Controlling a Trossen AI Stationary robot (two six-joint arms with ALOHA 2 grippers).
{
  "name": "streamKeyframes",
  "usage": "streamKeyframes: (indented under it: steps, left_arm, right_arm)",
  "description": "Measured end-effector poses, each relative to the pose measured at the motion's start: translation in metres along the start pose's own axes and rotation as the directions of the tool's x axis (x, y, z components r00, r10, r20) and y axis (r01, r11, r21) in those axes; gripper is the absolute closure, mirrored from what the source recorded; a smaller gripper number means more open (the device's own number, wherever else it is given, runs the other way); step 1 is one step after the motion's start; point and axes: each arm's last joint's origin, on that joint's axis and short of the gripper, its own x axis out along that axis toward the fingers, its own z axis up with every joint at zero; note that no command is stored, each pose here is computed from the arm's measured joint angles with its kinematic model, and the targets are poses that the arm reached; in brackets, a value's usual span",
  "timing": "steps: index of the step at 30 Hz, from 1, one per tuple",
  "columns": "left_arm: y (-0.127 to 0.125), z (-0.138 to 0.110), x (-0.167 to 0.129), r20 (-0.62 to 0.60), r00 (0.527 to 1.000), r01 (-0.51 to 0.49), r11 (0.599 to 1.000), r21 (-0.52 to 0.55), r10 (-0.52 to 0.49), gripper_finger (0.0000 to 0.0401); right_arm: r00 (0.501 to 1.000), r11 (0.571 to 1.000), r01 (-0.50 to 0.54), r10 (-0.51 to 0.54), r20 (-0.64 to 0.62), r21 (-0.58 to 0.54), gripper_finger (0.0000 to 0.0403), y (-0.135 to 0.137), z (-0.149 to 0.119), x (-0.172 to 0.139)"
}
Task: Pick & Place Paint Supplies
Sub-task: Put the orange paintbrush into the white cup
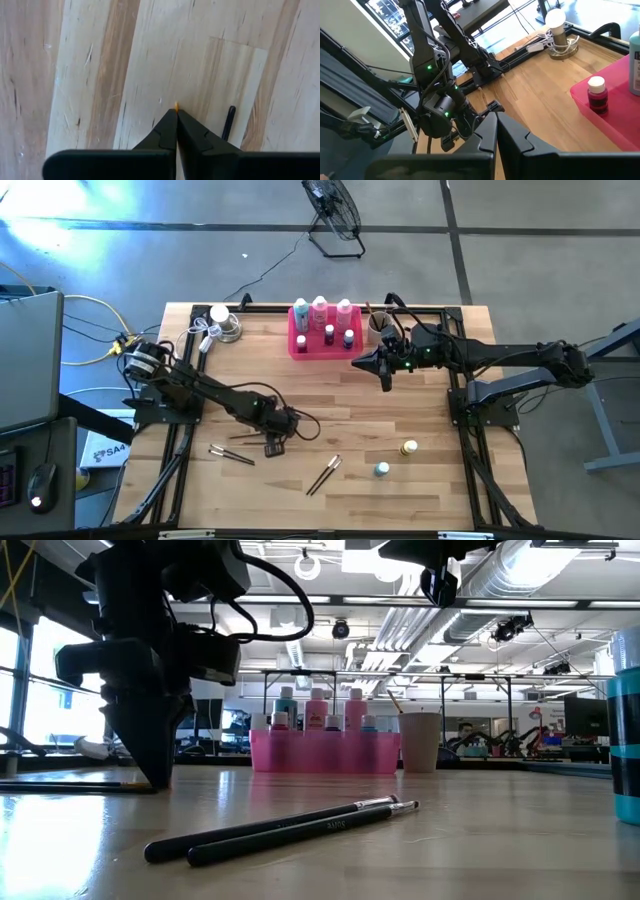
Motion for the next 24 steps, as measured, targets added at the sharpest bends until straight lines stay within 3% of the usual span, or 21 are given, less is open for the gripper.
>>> streamKeyframes:
  steps: [11, 18, 24]
  left_arm:
    - [0.036, 0.007, -0.030, 0.041, 0.997, -0.063, 0.992, -0.108, 0.068, 0.0401]
    - [0.063, 0.016, -0.064, 0.171, 0.983, -0.032, 0.983, -0.181, 0.064, 0.0401]
    - [0.086, 0.018, -0.102, 0.325, 0.943, 0.017, 0.968, -0.250, 0.067, 0.0401]
  right_arm:
    - [0.999, 1.000, -0.030, 0.030, -0.017, 0.000, 0.0399, 0.001, 0.000, 0.000]
    - [0.994, 0.995, -0.096, 0.096, -0.055, 0.003, 0.0399, 0.003, -0.002, 0.000]
    - [0.982, 0.985, -0.175, 0.175, -0.078, 0.006, 0.0399, 0.007, 0.000, -0.006]
